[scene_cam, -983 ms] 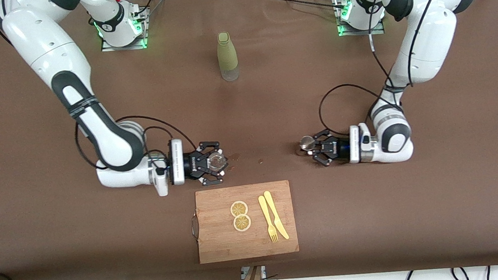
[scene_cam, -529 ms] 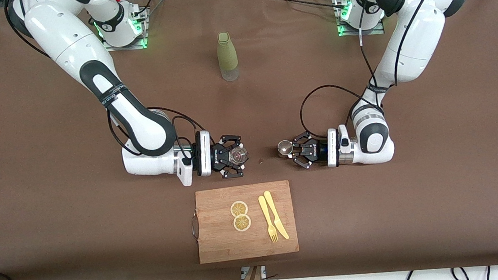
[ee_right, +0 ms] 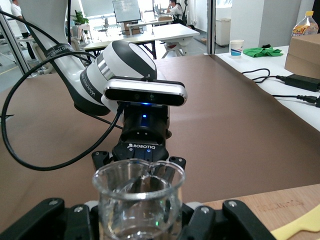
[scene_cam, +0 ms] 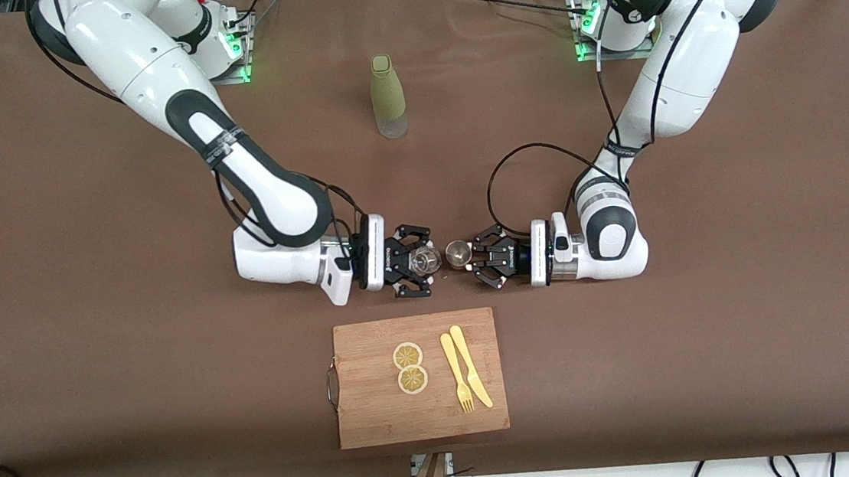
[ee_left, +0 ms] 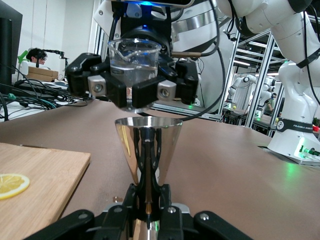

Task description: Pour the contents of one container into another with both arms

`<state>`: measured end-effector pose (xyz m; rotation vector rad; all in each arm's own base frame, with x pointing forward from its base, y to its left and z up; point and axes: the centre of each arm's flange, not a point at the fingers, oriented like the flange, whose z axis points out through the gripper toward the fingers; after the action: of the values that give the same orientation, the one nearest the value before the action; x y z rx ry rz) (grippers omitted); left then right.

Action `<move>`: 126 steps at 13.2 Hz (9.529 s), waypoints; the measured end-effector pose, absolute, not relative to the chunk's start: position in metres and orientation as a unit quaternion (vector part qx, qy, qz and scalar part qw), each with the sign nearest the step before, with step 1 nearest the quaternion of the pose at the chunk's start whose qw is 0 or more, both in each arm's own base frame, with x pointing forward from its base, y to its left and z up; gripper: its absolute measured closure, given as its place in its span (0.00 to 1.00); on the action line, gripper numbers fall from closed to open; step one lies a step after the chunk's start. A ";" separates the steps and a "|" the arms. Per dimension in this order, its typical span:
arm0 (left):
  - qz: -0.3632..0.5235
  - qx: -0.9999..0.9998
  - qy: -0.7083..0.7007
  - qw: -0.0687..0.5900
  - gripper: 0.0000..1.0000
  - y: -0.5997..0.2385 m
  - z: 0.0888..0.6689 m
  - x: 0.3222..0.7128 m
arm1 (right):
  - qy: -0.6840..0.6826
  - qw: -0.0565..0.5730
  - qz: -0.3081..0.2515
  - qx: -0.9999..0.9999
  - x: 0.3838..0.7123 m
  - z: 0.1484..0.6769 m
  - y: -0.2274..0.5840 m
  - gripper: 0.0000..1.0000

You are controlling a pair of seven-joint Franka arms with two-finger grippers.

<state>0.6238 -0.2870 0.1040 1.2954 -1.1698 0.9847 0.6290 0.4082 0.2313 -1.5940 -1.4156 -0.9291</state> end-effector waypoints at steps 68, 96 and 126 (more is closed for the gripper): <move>0.411 0.501 -0.536 0.542 0.79 0.059 0.111 0.625 | -0.609 0.469 -0.348 -0.536 0.671 0.239 0.007 0.88; 0.459 0.502 -0.546 0.490 0.66 0.215 0.050 0.542 | -0.572 0.472 -0.397 -0.541 0.565 0.045 -0.148 0.14; -0.118 0.966 -0.182 0.137 0.00 0.008 0.584 0.598 | -0.059 0.019 0.129 -0.990 0.574 0.542 -0.007 0.00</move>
<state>0.5983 0.0084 0.5838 2.7974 -0.5273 -0.3428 0.5742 -0.0065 0.5416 -3.0719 -0.1820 0.4008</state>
